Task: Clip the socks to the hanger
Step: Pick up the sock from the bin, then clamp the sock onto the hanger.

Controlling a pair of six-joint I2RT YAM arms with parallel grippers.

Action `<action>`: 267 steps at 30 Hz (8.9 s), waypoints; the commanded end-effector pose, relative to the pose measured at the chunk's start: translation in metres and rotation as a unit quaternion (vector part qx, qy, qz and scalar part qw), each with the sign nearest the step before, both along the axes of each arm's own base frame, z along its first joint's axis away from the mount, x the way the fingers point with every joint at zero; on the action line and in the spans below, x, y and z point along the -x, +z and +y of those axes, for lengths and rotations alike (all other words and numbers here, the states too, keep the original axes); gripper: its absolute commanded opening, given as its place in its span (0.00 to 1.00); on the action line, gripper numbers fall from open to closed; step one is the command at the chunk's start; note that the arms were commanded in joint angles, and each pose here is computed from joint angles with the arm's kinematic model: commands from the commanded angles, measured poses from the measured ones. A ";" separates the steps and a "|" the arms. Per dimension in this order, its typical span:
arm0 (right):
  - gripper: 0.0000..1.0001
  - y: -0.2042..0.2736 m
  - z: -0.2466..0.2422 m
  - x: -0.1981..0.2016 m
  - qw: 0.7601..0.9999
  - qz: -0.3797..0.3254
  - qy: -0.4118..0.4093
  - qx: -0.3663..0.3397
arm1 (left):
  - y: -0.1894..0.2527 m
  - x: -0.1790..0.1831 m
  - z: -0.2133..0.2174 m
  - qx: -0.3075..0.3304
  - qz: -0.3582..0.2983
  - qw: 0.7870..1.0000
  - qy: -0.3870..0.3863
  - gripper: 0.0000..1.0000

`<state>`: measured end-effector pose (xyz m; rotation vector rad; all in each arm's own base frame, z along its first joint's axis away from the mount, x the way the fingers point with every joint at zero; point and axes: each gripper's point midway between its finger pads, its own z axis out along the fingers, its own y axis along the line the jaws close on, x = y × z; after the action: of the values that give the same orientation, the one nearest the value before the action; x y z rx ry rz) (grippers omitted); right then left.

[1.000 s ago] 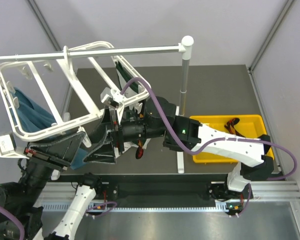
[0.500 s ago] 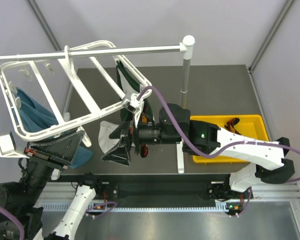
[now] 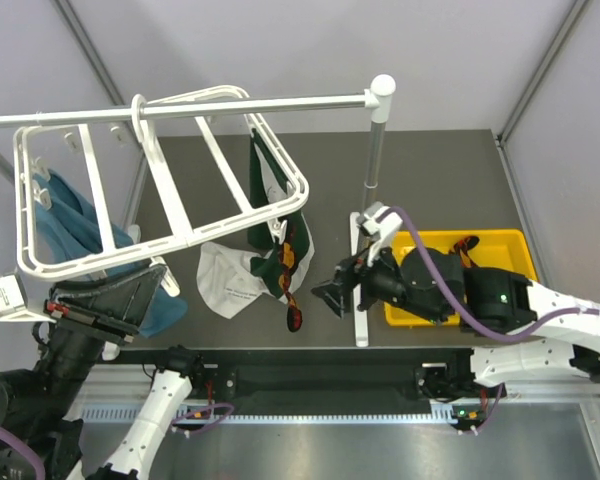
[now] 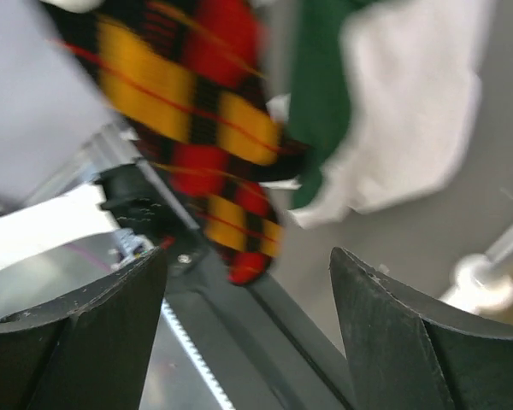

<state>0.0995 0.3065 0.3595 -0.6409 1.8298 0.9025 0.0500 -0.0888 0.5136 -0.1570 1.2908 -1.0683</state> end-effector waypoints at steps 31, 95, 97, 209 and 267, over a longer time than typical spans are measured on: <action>0.92 -0.179 -0.327 -0.181 0.703 0.092 -0.701 0.083 | -0.004 0.007 0.002 -0.027 -0.010 1.000 0.005 0.00; 0.77 -0.196 -0.281 -0.149 0.780 0.176 -0.598 0.064 | -0.010 0.012 0.001 -0.005 -0.002 1.000 -0.003 0.00; 0.74 -0.209 -0.292 -0.147 0.745 0.211 -0.632 0.038 | -0.010 0.012 0.002 -0.006 0.000 1.000 -0.001 0.00; 0.00 0.047 0.063 0.102 0.986 0.025 0.163 -0.015 | -0.025 0.002 0.001 -0.009 0.013 1.000 0.003 0.00; 0.00 0.090 0.162 0.090 0.970 0.007 0.237 -0.045 | -0.026 0.001 0.005 -0.014 0.017 1.000 0.016 0.00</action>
<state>0.0114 0.4798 0.4081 -1.0875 1.7696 1.2062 0.0506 -0.0843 0.4872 -0.1882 1.3212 -1.0409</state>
